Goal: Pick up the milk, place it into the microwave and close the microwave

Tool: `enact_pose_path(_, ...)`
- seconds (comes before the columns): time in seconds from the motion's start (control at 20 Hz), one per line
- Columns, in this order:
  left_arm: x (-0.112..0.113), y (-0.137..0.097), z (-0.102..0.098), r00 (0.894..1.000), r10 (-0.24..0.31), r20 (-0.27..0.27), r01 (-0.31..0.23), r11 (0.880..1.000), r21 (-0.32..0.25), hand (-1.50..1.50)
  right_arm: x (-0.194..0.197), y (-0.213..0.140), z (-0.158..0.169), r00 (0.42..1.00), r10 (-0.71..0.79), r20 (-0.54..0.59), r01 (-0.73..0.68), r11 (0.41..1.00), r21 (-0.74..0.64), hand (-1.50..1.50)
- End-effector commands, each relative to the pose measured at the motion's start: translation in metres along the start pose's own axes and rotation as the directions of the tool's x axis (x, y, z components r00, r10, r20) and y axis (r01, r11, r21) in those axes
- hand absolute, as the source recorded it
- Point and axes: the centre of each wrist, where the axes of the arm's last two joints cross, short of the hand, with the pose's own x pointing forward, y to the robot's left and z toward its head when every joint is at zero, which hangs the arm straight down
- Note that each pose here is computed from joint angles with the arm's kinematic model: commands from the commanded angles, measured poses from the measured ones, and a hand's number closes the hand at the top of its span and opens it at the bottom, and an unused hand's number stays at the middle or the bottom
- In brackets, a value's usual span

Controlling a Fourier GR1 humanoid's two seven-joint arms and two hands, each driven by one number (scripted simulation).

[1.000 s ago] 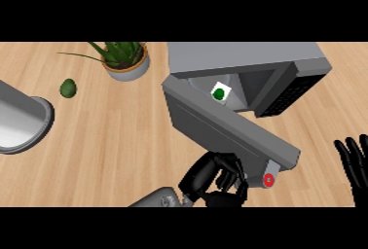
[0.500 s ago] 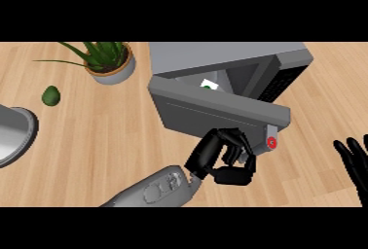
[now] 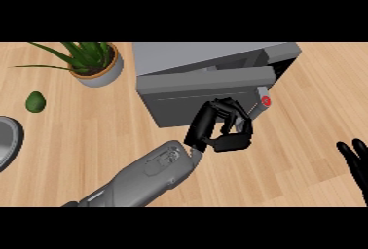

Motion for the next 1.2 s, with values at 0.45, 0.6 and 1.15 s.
enact_pose_path(0.45, 0.016, 0.023, -0.040, 0.995, 0.067, 0.075, -0.076, 0.990, 0.120, 1.50, 0.017, -0.002, -0.014, 0.999, -0.014, 0.039, 0.012, 0.998, 0.060, -1.50)
enact_pose_path(0.6, 0.016, 0.023, -0.040, 0.993, 0.080, 0.083, -0.091, 0.987, 0.133, 1.50, 0.021, -0.006, -0.015, 0.999, -0.001, 0.035, -0.002, 0.997, 0.072, -1.50)
enact_pose_path(1.15, 0.006, 0.026, -0.038, 0.990, 0.089, 0.112, -0.106, 0.982, 0.157, 1.50, 0.031, -0.008, -0.022, 0.999, -0.020, 0.045, 0.015, 0.995, 0.094, -1.50)
